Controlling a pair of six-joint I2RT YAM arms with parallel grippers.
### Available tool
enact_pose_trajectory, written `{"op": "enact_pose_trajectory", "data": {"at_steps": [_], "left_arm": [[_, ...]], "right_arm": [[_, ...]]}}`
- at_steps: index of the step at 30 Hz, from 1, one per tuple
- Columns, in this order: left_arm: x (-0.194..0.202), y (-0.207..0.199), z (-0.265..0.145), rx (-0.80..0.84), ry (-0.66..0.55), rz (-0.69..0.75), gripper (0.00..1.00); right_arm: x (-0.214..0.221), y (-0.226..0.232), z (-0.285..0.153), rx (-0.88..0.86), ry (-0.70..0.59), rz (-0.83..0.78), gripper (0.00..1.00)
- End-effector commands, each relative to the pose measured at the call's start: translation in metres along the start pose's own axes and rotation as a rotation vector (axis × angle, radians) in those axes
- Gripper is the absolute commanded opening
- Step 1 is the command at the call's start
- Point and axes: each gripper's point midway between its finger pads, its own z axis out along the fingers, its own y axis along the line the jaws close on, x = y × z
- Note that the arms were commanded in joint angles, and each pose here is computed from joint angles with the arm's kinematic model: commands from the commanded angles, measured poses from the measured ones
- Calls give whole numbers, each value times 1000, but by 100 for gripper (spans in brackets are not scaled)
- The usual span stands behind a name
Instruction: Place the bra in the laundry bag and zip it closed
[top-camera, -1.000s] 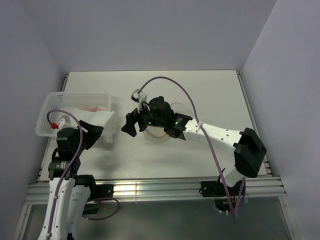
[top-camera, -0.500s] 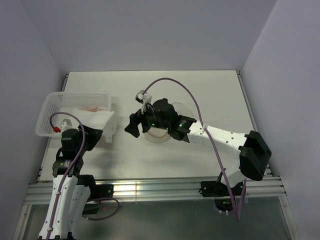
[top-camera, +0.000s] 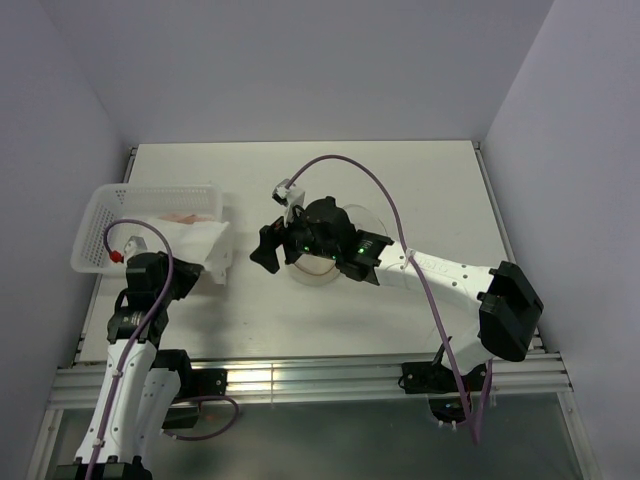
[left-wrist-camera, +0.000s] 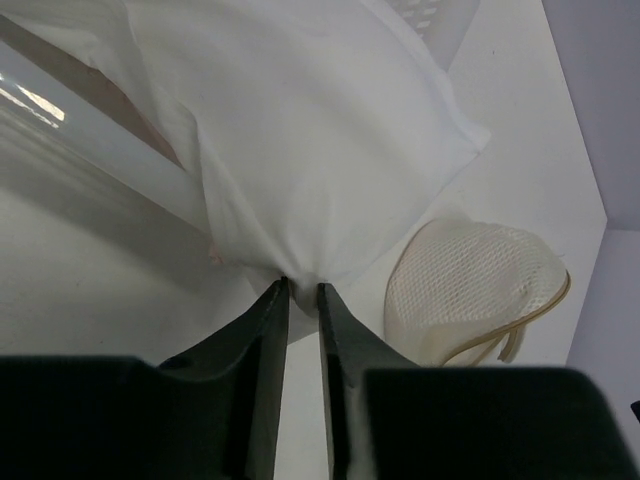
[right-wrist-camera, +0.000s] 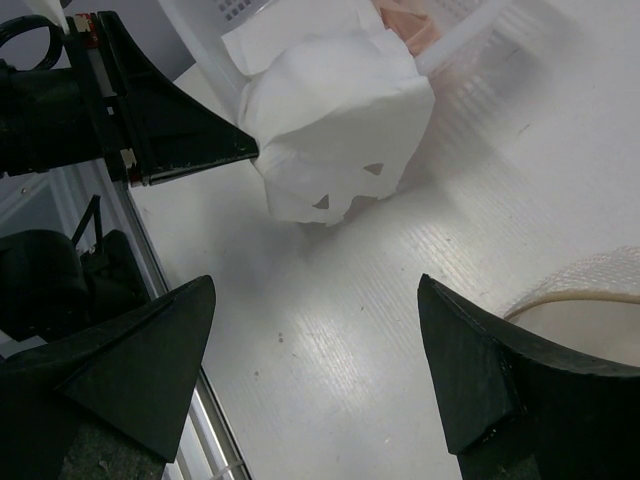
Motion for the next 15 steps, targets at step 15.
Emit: {"op": "enact_pose_trajectory", "data": {"at_steps": [15], "left_arm": [[-57,-75,-42,174,-148,189,0]], "right_arm": [[-29,18,-10,-44,-68,19,92]]}}
